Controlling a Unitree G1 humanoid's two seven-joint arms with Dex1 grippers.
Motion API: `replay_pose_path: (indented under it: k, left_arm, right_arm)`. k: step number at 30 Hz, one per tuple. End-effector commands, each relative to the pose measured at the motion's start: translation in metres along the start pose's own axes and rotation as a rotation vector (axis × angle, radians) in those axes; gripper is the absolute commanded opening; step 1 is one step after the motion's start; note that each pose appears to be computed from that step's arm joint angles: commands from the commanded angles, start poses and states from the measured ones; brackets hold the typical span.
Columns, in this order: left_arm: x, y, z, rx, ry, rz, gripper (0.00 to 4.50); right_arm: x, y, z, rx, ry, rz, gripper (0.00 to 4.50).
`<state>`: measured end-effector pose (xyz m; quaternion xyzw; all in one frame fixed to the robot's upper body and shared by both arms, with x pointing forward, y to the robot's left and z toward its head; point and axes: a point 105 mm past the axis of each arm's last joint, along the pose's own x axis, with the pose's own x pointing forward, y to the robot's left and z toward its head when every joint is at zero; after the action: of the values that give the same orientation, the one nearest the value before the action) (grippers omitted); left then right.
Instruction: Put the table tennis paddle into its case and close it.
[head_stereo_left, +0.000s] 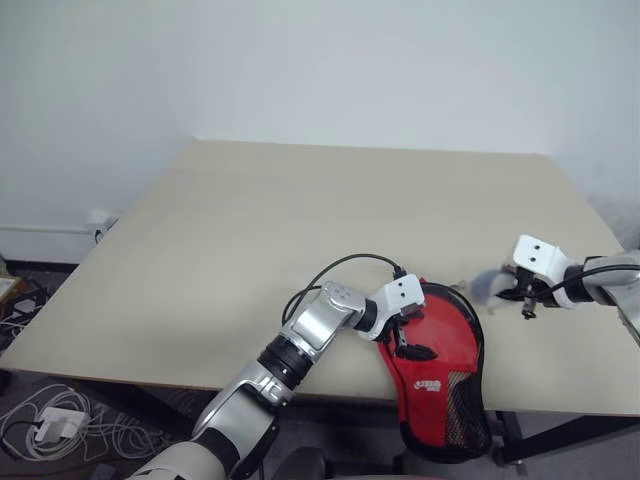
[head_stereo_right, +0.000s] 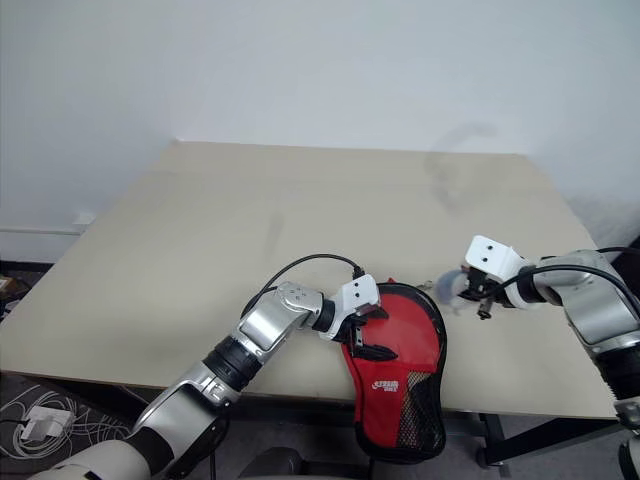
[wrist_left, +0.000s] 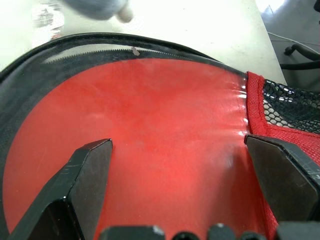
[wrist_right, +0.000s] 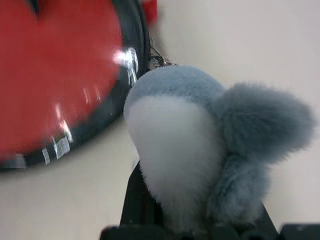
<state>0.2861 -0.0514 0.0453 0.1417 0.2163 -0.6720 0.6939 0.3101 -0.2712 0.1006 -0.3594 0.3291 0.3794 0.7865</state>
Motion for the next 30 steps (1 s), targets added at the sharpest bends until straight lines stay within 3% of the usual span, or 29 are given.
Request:
replay_pose_path:
  k: [1, 4, 14, 19, 30]
  left_arm:
    - [0.004, -0.002, -0.041, -0.115, 0.121, 0.0, 4.5]
    - [0.005, -0.002, -0.041, -0.119, 0.117, -0.003, 4.5]
    - [0.008, -0.002, -0.039, -0.119, 0.108, -0.002, 4.5]
    - [0.01, -0.003, -0.038, -0.123, 0.1, -0.009, 4.5]
    - [0.017, -0.01, -0.037, -0.139, 0.092, -0.029, 4.5]
  right_arm:
    - [-0.016, -0.01, -0.008, -0.038, 0.049, -0.044, 0.35]
    - [-0.015, 0.002, -0.021, -0.069, 0.096, -0.009, 0.35]
    - [-0.045, 0.046, -0.025, -0.165, 0.12, 0.149, 0.35]
    - [-0.058, 0.088, -0.02, -0.172, 0.081, 0.302, 0.35]
    - [-0.065, 0.18, -0.038, -0.122, 0.093, 0.556, 0.33]
